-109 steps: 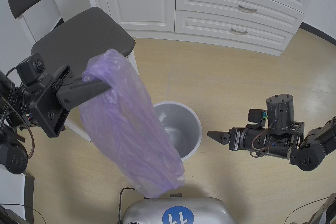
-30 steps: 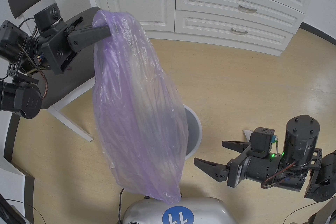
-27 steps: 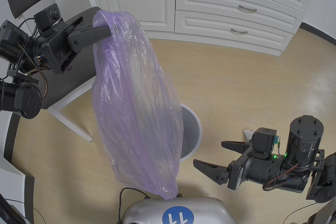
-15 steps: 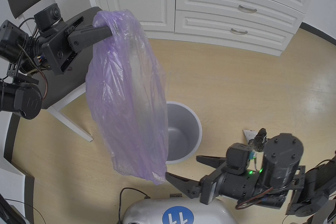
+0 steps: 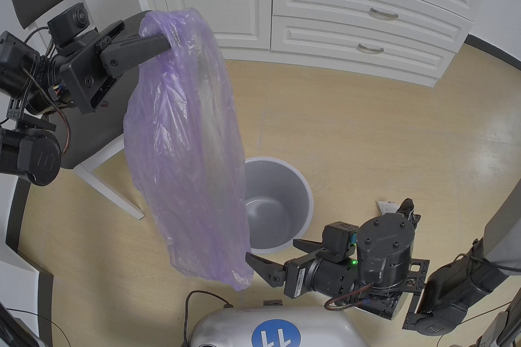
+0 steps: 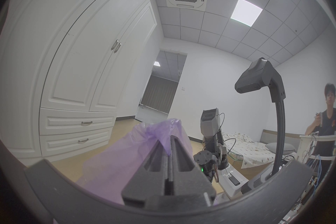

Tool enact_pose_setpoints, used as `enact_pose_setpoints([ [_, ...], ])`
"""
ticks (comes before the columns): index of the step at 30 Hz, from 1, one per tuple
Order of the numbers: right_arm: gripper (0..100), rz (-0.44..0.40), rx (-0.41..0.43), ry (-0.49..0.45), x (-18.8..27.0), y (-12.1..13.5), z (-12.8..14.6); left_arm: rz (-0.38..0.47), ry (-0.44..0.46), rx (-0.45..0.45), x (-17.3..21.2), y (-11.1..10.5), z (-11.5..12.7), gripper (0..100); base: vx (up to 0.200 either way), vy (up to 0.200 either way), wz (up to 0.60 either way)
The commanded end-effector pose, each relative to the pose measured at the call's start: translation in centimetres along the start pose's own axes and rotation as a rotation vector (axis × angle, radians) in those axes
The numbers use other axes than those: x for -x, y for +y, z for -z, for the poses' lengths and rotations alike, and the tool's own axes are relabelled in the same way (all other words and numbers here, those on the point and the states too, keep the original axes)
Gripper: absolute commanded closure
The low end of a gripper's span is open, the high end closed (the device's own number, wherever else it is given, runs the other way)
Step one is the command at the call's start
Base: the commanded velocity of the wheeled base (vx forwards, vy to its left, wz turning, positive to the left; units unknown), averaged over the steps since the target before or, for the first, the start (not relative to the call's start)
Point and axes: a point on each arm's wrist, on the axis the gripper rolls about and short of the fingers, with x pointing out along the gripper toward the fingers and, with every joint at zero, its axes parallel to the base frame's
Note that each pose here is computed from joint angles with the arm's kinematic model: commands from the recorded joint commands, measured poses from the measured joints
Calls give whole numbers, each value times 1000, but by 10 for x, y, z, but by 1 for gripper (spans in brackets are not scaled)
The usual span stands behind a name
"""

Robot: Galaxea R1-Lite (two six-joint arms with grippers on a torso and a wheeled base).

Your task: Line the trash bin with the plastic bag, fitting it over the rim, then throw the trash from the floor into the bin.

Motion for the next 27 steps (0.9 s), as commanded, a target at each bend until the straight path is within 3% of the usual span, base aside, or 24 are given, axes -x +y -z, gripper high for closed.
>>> enact_pose_setpoints([
  [1, 0, 26, -13, 4, -8, -9, 0, -2, -1, -3, 1, -2, -1, 100, 0, 0, 0],
  [13, 0, -23, -9, 62, -4, 8, 18, -6, 2, 16, 1, -1, 4, 100, 0, 0, 0],
  [20, 0, 11, -40, 93, -18, -3, 31, 0, -4, 13, -1, -3, 2, 100, 0, 0, 0],
  [27, 0, 15, -56, 93, -31, -8, 43, -50, -96, 26, -19, -5, 1, 100, 0, 0, 0],
])
